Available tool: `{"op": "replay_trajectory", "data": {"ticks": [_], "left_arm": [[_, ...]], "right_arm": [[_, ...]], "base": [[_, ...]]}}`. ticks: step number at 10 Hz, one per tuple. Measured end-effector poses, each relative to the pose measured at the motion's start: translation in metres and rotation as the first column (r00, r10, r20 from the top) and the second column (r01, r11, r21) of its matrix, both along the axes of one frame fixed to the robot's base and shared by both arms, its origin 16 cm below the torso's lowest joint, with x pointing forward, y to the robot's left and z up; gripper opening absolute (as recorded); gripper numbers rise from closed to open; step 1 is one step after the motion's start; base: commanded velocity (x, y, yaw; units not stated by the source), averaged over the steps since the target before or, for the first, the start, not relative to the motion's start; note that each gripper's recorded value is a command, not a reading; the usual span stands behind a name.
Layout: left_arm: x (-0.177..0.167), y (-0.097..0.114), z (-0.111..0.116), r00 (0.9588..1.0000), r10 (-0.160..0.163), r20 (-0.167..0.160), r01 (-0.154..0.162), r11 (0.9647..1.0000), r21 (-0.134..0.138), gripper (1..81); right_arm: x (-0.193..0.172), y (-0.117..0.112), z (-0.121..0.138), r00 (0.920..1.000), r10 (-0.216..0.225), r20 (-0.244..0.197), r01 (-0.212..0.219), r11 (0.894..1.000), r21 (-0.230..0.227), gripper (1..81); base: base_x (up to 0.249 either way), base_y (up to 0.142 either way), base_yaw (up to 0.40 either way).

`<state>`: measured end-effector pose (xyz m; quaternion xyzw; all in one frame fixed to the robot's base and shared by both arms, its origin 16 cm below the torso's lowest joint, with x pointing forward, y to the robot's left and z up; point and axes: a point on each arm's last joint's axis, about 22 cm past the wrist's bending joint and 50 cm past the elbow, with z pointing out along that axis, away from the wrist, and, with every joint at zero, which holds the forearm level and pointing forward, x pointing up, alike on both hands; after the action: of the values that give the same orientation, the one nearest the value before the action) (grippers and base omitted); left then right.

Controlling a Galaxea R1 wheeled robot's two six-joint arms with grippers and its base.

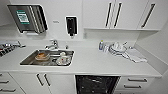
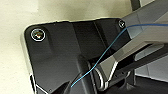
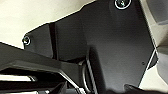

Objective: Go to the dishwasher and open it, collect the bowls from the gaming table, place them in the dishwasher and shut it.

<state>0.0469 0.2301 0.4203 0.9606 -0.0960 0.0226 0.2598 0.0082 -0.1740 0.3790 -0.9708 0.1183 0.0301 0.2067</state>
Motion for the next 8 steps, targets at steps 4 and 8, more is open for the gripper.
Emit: {"op": "replay_trajectory", "data": {"ticks": [4,8], "left_arm": [[0.009,-0.001,0.017,0.9978,-0.001,0.067,0.001,1.0,0.0,81.1],[0.015,0.0,0.035,0.9894,-0.003,0.145,0.003,1.0,0.003,81.1]], "right_arm": [[0.008,0.001,0.015,0.9981,0.0,0.062,0.0,1.0,0.001,81.1],[0.018,0.002,0.03,0.9899,0.001,0.142,-0.001,1.0,0.001,81.1]], "base": [[0.0,0.0,0.0],[0.0,0.0,0.0]]}}
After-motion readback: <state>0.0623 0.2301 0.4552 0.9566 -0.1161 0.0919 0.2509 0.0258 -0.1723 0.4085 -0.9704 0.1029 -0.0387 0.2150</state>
